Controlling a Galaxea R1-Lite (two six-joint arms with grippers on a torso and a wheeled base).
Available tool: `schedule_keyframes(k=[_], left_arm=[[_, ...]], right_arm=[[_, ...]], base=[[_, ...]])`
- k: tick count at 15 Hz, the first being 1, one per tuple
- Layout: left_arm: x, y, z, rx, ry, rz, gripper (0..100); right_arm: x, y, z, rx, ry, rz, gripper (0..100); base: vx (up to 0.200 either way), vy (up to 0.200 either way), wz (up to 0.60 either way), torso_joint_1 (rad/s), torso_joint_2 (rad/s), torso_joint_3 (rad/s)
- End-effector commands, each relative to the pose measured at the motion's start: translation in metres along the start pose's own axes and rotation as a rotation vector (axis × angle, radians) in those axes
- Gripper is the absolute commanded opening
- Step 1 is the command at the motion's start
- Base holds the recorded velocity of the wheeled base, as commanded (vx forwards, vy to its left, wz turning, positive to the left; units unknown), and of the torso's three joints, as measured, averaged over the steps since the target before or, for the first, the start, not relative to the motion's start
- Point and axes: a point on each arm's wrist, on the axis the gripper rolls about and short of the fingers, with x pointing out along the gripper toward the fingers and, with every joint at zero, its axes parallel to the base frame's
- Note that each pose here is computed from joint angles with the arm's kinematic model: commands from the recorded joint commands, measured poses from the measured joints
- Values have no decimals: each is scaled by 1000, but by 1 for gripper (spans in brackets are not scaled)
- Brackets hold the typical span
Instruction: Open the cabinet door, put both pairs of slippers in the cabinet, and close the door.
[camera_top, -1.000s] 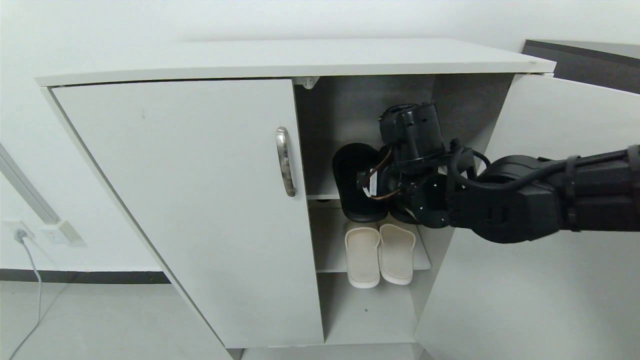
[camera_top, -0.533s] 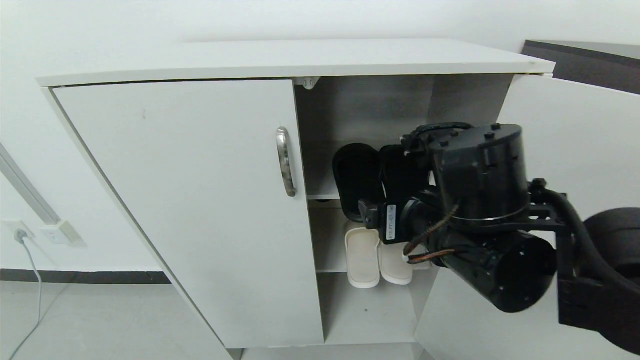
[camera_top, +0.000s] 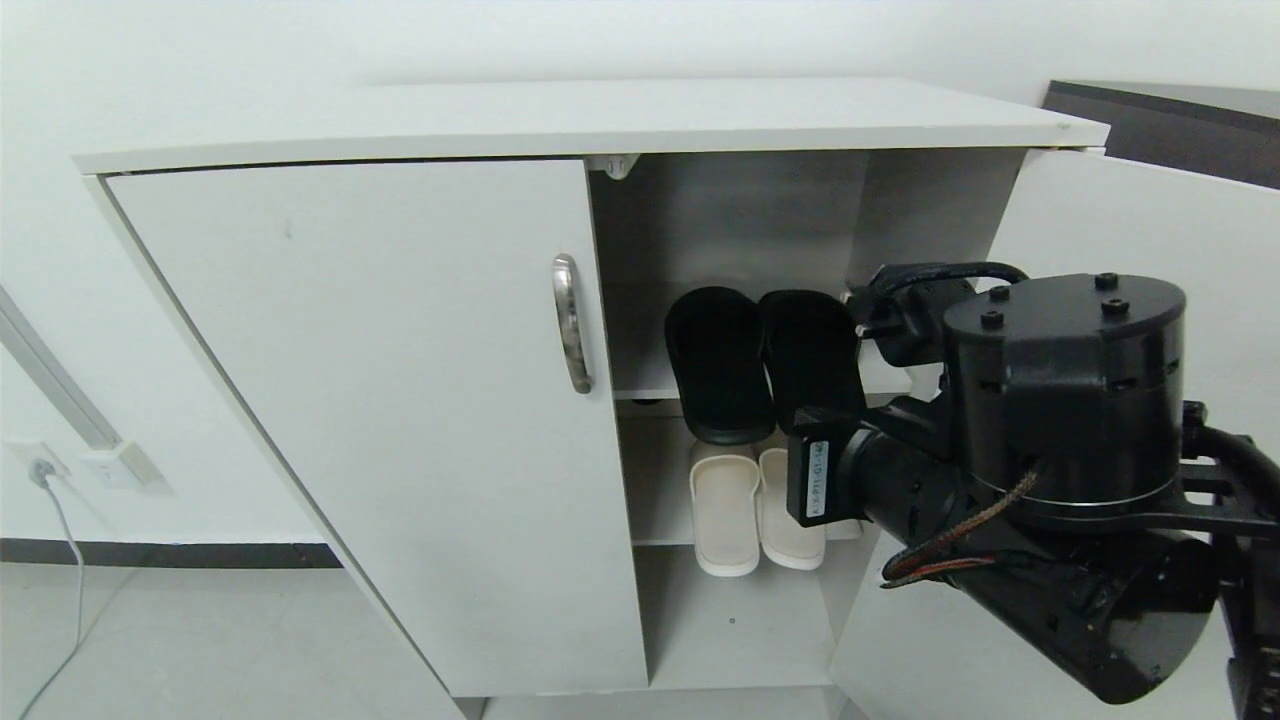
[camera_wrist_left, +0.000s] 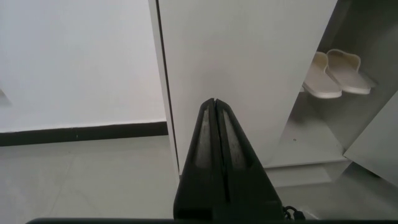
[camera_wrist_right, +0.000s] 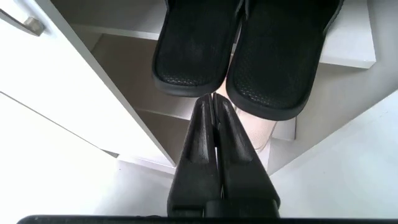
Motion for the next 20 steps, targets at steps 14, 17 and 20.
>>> schedule_keyframes(k=[14,17,20], left_arm=[[0,0,0,0,2,-1,0],[0,0,0,0,2,-1,0],[0,0,0,0,0,-1,0]], right_arm=[[3,1,-8,-17,18,-8,0],[3,1,-8,-19,21,-8,0],[3,0,-10,-22,24,-9,0]], base=[[-29,0,0,-1,0,0],[-200,0,0,6,4,4],[-200,0,0,1,4,-2]])
